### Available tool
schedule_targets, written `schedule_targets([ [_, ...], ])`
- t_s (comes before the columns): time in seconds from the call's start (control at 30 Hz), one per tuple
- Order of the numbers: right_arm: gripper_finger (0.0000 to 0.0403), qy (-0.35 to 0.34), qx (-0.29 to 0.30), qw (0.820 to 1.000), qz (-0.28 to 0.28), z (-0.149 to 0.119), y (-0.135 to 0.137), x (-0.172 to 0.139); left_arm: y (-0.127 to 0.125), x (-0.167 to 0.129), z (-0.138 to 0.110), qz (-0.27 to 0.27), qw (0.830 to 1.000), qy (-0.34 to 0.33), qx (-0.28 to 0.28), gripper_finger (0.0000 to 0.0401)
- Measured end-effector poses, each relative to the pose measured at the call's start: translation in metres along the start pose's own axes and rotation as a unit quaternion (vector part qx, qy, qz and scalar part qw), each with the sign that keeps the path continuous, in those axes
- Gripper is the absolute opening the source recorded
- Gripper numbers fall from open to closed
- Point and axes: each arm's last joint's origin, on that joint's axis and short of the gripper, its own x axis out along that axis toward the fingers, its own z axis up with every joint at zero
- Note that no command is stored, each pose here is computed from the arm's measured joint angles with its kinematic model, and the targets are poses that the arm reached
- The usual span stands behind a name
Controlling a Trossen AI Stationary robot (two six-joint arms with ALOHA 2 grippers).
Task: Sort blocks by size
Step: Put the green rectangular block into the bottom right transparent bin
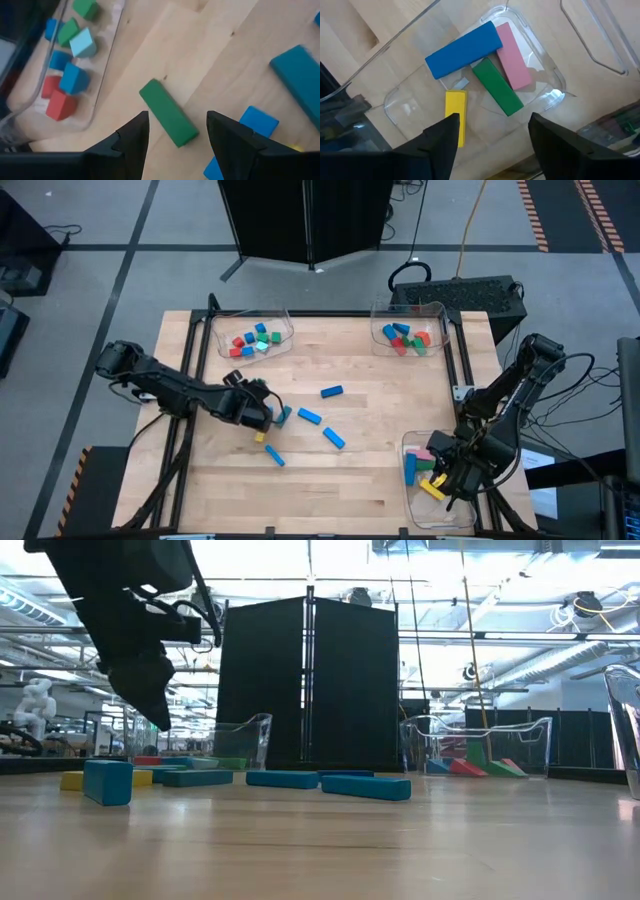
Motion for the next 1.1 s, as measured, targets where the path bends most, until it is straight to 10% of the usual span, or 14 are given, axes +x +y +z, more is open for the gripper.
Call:
schedule_targets([
  [0.53,0.0222,-0.018,-0.011,1.0,-0.001,0.001,0.0,0.0,0.023,0.03,0.018,-0.032,0.991,0.061,-0.113,0.0315],
  [1.1,0.0222,-0.028,-0.011,1.0,-0.002,0.002,0.0,0.0,0.029,0.061,-0.004,-0.048,0.981,0.079,-0.171,0.0319],
])
